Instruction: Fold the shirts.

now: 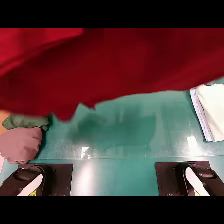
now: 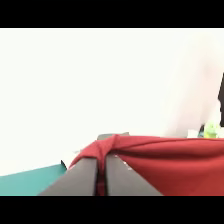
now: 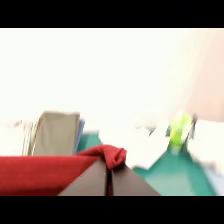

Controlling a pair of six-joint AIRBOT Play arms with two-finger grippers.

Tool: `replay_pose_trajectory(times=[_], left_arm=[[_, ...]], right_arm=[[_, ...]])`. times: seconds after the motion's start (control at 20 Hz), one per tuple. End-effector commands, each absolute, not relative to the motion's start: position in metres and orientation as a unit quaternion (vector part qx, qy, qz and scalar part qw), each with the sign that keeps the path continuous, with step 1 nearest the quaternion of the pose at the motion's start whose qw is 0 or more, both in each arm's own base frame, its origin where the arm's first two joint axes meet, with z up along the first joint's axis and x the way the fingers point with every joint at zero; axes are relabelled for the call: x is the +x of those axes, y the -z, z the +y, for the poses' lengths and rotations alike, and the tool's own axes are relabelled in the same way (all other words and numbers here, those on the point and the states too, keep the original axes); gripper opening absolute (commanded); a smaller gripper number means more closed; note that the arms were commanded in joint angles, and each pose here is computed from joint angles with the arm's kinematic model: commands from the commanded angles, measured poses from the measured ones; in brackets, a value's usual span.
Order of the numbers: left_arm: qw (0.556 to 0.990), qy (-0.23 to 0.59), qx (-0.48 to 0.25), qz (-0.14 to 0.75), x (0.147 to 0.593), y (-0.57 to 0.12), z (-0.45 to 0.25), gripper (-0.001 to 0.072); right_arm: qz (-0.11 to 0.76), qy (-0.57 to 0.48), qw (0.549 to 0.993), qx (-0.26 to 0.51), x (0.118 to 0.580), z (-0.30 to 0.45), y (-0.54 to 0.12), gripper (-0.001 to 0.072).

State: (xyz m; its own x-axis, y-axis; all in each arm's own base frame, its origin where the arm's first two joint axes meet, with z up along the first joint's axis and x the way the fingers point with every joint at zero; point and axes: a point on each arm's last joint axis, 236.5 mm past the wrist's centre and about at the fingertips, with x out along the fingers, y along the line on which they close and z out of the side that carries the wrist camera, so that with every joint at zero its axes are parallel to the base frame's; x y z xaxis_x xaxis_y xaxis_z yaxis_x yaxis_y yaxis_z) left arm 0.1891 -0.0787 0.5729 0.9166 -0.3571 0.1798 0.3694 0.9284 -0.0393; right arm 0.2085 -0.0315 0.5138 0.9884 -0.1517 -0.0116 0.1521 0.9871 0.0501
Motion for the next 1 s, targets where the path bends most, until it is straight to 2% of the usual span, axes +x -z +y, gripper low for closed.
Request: replay_pose_trajectory(times=[0.0,0.15,0.3,0.5,0.65,0.8,0.95], left_arm=[[0.981,0.176,-0.041,-0.064,0.215,-0.559,-0.08,0.0025],[0.985,0.161,-0.029,0.052,0.289,-0.485,-0.089,0.0025],[0.967,0.152,-0.015,0.203,0.371,-0.383,-0.105,0.0026],[0.909,0.136,0.001,0.394,0.453,-0.218,-0.12,0.0026],[0.854,0.121,0.017,0.505,0.484,-0.098,-0.121,0.0027],[0.826,0.111,0.023,0.553,0.504,-0.022,-0.123,0.0026],[0.838,0.107,0.02,0.534,0.521,-0.015,-0.122,0.0026]], right_arm=[[0.029,0.09,0.995,0.023,0.213,-0.038,-0.518,0.0017],[0.121,0.084,0.989,0.028,0.268,-0.045,-0.469,0.0017],[0.271,0.084,0.958,0.041,0.339,-0.057,-0.361,0.0017],[0.446,0.054,0.893,0.027,0.409,-0.053,-0.194,0.0017],[0.527,0.036,0.849,0.025,0.44,-0.041,-0.092,0.0017],[0.56,0.028,0.828,0.032,0.469,-0.032,-0.042,0.0017],[0.552,0.015,0.832,0.047,0.497,-0.024,-0.044,0.0017]])
